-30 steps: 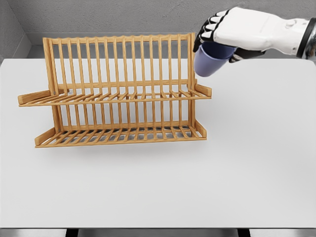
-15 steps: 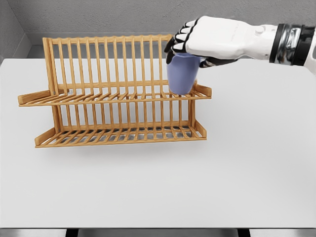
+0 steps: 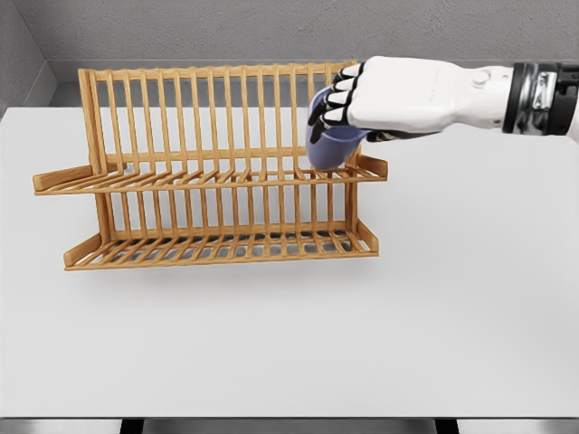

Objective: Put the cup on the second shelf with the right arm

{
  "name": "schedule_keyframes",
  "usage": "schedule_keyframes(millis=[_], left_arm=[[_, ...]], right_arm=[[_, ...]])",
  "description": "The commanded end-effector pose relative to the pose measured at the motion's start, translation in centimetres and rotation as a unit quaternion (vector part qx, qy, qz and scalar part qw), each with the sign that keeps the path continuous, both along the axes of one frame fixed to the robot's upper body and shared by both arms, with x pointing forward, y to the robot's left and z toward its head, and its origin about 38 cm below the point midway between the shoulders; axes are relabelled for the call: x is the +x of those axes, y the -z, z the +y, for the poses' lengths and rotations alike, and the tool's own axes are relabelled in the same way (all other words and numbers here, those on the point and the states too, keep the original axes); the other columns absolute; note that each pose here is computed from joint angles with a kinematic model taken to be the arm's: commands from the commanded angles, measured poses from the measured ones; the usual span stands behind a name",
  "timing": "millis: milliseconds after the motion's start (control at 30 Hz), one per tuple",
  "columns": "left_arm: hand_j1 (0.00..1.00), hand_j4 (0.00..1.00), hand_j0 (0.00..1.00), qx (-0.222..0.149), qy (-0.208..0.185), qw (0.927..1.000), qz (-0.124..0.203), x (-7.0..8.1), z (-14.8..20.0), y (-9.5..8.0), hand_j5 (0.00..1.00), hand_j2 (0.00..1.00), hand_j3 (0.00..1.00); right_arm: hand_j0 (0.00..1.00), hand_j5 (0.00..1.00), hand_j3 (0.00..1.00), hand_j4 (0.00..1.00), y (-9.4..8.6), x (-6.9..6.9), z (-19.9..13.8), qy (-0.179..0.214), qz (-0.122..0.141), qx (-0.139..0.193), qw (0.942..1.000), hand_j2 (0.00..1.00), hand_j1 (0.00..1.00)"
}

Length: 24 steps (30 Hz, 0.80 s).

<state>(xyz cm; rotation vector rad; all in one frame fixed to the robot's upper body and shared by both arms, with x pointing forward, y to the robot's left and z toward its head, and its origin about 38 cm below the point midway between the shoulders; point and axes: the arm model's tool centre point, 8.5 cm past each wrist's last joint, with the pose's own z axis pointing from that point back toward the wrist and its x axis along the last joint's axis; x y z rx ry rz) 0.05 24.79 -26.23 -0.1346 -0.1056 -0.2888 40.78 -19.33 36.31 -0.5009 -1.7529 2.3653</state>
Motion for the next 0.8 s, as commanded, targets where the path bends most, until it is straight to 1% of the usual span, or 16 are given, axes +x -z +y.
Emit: schedule_keyframes(millis=[0,33,167,233,267,300,333,400,433,500,533,567,633,667,700,767], left_arm=[[1.00,1.00,1.00,0.000,0.000,1.0000,0.000,0.0,0.0,0.0,1.00,1.00,1.00],[1.00,1.00,1.00,-0.001,0.000,1.0000,0.000,0.0,0.0,0.0,1.00,1.00,1.00],[1.00,1.00,1.00,0.000,0.000,1.0000,0.000,0.0,0.0,0.0,1.00,1.00,1.00],[1.00,1.00,1.00,-0.001,0.000,1.0000,0.000,0.0,0.0,0.0,1.00,1.00,1.00],[1.00,1.00,1.00,0.000,0.000,1.0000,0.000,0.0,0.0,0.0,1.00,1.00,1.00],[1.00,1.00,1.00,0.000,0.000,1.0000,0.000,0.0,0.0,0.0,1.00,1.00,1.00],[1.00,1.00,1.00,0.000,0.000,1.0000,0.000,0.0,0.0,0.0,1.00,1.00,1.00],[1.00,1.00,1.00,-0.001,0.000,1.0000,0.000,0.0,0.0,0.0,1.00,1.00,1.00],[1.00,1.00,1.00,-0.001,0.000,1.0000,0.000,0.0,0.0,0.0,1.00,1.00,1.00],[1.00,1.00,1.00,0.000,0.000,1.0000,0.000,0.0,0.0,0.0,1.00,1.00,1.00],[1.00,1.00,1.00,0.000,0.000,1.0000,0.000,0.0,0.0,0.0,1.00,1.00,1.00],[1.00,1.00,1.00,0.000,0.000,1.0000,0.000,0.0,0.0,0.0,1.00,1.00,1.00],[1.00,1.00,1.00,0.000,0.000,1.0000,0.000,0.0,0.0,0.0,1.00,1.00,1.00],[1.00,1.00,1.00,0.000,0.000,1.0000,0.000,0.0,0.0,0.0,1.00,1.00,1.00],[1.00,1.00,1.00,0.000,0.000,1.0000,0.000,0.0,0.0,0.0,1.00,1.00,1.00],[1.00,1.00,1.00,0.000,0.000,1.0000,0.000,0.0,0.0,0.0,1.00,1.00,1.00]], right_arm=[[0.88,0.88,0.88,0.88,-0.1,-0.1,-0.2,-0.002,0.000,-0.001,1.0000,0.88,0.88],[0.98,0.98,0.98,0.98,0.0,-0.1,-0.2,-0.004,0.002,0.000,1.0000,0.98,0.98],[1.00,1.00,1.00,1.00,0.6,-0.4,-0.1,-0.019,0.003,-0.006,0.9998,1.00,1.00],[1.00,1.00,1.00,1.00,0.4,-0.4,-0.2,-0.018,0.001,-0.004,0.9998,1.00,1.00],[1.00,1.00,1.00,1.00,-0.1,-0.3,-0.4,-0.012,-0.004,-0.002,0.9999,1.00,1.00],[1.00,1.00,1.00,1.00,-1.2,-0.1,-0.8,-0.002,-0.016,0.008,0.9998,1.00,1.00],[1.00,1.00,1.00,1.00,-3.3,0.0,-1.7,0.012,-0.043,0.024,0.9987,1.00,1.00],[1.00,1.00,1.00,1.00,-6.5,-0.1,-4.6,0.047,-0.083,0.043,0.9945,1.00,1.00],[1.00,1.00,1.00,1.00,-7.6,-0.1,-5.5,0.060,-0.096,0.055,0.9920,1.00,1.00],[1.00,1.00,1.00,1.00,-9.1,-0.4,-7.6,0.082,-0.115,0.062,0.9880,1.00,1.00],[1.00,1.00,1.00,1.00,-8.8,-0.5,-9.1,0.100,-0.113,0.065,0.9864,1.00,1.00],[1.00,1.00,1.00,1.00,-7.2,-0.7,-11.4,0.126,-0.098,0.078,0.9841,1.00,1.00],[1.00,1.00,1.00,1.00,-3.2,-1.5,-14.8,0.171,-0.060,0.123,0.9757,1.00,1.00],[1.00,1.00,1.00,1.00,-0.7,-1.7,-15.2,0.178,-0.033,0.136,0.9740,1.00,1.00],[1.00,1.00,1.00,1.00,0.7,-1.9,-15.4,0.175,-0.021,0.131,0.9756,1.00,1.00],[1.00,1.00,1.00,1.00,1.1,-1.8,-16.0,0.182,-0.016,0.137,0.9734,1.00,1.00]])
